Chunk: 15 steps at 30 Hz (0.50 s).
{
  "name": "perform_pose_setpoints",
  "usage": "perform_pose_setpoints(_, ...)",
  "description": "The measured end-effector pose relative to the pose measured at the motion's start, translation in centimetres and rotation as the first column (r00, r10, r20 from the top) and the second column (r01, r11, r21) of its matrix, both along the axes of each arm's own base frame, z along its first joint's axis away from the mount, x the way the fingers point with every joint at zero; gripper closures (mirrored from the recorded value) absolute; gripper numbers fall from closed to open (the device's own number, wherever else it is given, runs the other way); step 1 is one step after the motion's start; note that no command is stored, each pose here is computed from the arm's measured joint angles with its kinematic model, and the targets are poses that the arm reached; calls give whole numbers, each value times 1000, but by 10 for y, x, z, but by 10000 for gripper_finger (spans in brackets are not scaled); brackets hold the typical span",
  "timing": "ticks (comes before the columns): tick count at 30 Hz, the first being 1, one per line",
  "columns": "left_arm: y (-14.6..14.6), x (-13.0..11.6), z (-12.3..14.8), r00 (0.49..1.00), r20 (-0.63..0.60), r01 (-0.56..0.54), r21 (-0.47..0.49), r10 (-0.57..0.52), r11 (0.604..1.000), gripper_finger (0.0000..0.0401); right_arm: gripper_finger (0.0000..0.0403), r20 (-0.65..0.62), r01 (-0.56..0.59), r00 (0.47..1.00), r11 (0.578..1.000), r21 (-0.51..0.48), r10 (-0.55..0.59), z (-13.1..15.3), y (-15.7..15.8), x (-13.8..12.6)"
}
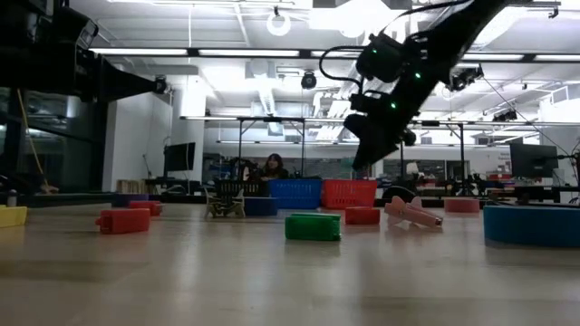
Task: Pick and place Stapler, Stapler remover, tape
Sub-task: Put the light blue staple remover into the red bin
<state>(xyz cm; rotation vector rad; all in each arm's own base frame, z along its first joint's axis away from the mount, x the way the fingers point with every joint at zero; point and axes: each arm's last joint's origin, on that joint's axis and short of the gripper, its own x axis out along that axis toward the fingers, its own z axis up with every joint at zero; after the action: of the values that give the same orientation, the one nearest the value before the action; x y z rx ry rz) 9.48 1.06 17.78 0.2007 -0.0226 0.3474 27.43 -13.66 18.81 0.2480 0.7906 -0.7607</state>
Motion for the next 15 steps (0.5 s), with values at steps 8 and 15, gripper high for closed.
perform_pose_setpoints(8, 0, 0, 0, 1000, 0, 0, 0, 0, 1000, 398, 322, 76, 243, 965, 964, 109, -252, 25, -42, -2)
perform_pose_setpoints(15, 0, 0, 0, 1000, -1, 0, 0, 0, 1000, 398, 322, 101, 308, 931, 903, 300, -351, 7, -63, 10)
